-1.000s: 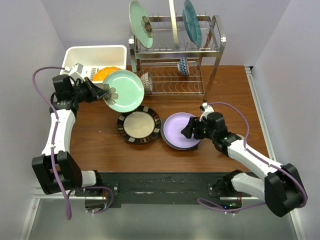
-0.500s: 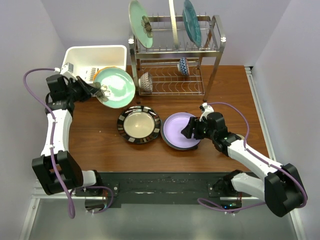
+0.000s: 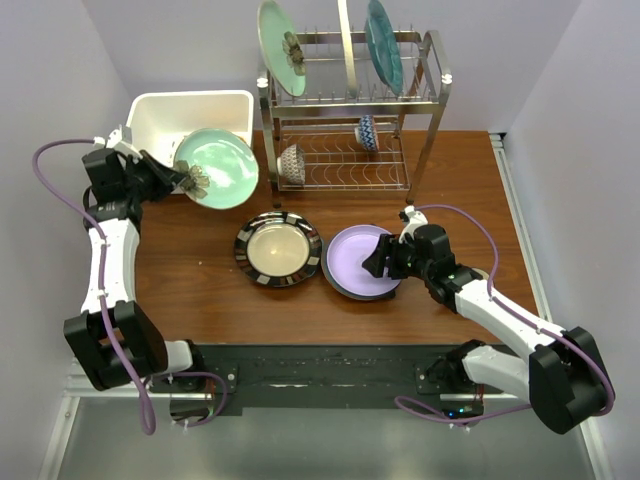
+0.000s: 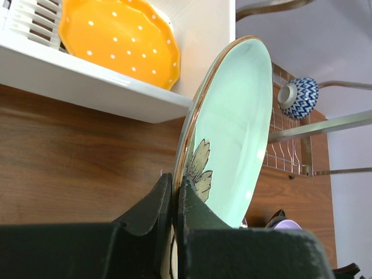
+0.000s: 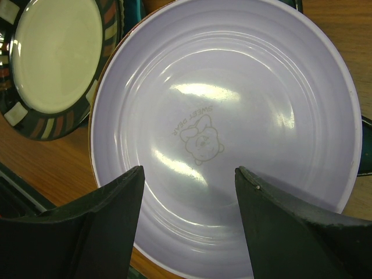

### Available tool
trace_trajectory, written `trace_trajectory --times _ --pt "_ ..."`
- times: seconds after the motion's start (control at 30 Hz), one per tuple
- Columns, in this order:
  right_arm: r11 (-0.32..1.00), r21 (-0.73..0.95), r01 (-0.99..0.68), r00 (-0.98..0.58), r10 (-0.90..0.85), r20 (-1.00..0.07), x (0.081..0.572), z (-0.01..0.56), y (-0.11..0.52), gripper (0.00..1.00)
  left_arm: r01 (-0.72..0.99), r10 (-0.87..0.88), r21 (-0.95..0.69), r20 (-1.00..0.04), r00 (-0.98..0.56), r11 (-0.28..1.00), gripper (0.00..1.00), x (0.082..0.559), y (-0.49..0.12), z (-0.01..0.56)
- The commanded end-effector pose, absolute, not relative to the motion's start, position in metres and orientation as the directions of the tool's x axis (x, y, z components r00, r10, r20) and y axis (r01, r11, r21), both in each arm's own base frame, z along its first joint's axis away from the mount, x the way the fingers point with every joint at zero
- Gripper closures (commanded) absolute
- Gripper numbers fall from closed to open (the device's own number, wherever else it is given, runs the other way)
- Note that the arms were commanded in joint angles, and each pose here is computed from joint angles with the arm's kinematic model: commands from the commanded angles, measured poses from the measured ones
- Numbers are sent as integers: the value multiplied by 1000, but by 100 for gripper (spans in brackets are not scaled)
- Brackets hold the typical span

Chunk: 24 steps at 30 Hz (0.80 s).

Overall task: Place the plates into the plastic bin on the countertop
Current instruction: Place the plate in the plastic bin.

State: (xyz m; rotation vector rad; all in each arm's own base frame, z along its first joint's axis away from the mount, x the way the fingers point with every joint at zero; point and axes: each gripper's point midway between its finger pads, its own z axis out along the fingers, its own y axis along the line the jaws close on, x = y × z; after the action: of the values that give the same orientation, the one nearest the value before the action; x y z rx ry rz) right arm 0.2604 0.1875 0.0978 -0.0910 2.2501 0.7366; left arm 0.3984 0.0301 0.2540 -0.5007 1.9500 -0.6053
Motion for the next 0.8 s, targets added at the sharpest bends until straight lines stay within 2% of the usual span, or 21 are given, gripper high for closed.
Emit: trace_trajectory --times 0.0,0.77 --pt "832 474 -289 -696 157 -701 266 106 189 32 77 -583 -613 -777 -237 786 100 416 33 338" --pt "832 470 -294 -699 148 -700 265 104 189 31 62 -689 -703 -709 -154 709 100 491 67 356"
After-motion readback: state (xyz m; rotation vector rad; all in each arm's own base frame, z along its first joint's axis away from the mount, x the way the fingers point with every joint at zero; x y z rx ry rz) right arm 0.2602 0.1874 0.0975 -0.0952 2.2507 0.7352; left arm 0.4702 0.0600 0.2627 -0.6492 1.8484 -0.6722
